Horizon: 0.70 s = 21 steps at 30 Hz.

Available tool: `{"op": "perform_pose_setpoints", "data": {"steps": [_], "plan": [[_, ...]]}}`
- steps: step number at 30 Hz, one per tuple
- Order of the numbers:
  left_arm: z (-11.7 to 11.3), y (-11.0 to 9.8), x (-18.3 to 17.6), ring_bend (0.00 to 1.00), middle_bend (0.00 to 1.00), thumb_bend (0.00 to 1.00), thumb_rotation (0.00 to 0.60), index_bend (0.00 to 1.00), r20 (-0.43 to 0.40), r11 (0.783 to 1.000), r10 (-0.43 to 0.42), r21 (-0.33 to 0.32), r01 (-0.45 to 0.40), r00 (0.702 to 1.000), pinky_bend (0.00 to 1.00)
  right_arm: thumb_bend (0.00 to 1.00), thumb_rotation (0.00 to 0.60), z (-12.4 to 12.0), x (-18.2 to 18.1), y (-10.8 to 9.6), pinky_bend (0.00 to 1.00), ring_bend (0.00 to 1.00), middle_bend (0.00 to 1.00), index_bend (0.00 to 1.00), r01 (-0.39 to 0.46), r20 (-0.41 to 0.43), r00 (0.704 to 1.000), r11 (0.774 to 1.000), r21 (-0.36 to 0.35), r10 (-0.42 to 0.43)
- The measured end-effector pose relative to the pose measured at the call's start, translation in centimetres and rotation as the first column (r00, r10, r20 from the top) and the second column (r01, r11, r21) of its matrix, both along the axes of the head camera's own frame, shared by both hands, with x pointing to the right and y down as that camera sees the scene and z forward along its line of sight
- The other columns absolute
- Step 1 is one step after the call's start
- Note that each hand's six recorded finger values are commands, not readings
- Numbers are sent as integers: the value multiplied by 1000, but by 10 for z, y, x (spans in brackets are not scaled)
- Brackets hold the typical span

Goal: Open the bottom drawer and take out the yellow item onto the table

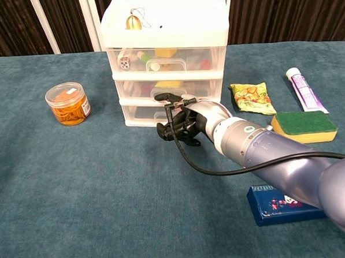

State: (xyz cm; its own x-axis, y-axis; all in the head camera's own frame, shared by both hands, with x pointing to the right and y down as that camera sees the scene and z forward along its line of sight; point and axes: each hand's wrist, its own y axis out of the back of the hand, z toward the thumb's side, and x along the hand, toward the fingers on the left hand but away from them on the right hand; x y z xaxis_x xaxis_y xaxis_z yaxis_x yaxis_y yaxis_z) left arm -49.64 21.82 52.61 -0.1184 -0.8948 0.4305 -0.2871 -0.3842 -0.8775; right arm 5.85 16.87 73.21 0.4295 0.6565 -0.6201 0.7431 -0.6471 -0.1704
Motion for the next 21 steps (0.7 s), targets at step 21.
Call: {"op": "perform_pose_setpoints", "data": {"steps": [21], "plan": [[0, 0, -1, 0, 0, 405, 600, 37, 5, 1000, -2, -3, 2, 1000, 0, 640, 600, 0, -10, -2, 944, 916, 886, 68, 12, 7, 1000, 1000, -8, -12]]}}
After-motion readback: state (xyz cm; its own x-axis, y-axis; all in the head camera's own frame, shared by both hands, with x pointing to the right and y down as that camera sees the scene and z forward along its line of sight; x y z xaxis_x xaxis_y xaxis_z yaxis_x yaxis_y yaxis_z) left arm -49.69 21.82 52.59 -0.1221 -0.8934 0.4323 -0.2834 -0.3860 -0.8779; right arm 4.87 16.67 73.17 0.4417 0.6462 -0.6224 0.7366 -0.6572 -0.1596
